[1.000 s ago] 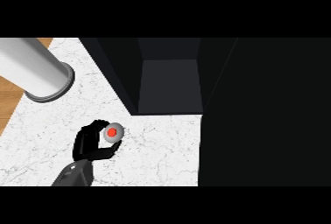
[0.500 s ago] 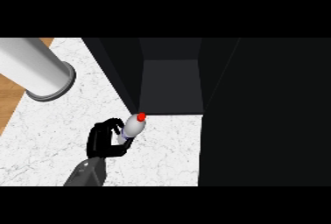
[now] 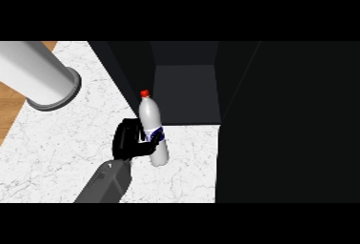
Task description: Pick up the bottled water, place it into the cabinet and close the cabinet
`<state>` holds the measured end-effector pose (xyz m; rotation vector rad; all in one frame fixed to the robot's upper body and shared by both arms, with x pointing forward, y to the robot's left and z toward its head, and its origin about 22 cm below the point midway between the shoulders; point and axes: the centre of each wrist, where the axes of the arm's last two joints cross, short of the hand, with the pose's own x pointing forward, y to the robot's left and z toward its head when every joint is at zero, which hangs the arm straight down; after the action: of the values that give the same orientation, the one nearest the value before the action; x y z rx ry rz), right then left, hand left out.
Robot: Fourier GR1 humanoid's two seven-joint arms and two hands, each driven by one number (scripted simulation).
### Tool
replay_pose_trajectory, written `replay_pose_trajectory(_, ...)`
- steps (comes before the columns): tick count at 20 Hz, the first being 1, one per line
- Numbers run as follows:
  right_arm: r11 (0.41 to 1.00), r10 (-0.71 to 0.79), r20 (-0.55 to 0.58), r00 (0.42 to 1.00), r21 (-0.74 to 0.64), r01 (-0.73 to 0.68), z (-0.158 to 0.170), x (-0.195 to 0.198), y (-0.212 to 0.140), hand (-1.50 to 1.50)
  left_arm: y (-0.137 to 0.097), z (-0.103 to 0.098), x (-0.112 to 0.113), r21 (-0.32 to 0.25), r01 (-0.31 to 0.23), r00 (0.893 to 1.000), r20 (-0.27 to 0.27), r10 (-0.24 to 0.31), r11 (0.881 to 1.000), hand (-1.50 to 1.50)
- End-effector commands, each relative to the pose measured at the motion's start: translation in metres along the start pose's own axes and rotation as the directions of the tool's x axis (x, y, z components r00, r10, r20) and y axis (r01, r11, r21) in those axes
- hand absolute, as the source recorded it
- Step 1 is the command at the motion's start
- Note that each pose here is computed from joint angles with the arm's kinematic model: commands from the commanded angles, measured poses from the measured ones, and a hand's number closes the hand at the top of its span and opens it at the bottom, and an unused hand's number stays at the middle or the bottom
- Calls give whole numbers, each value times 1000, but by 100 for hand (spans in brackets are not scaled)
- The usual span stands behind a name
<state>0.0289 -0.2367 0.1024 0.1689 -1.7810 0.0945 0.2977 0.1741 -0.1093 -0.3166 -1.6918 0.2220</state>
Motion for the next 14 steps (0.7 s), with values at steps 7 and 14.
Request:
replay_pose_trajectory(7,1000,-19,57,998,-5,19,-9,17,-4,-150,-90,-34,40,-30,130,991,43,-129,991,150)
replay_pose_trajectory(14,1000,-13,50,999,-3,13,-2,15,-4,-150,-140,-86,81,-11,250,968,30,-249,968,150)
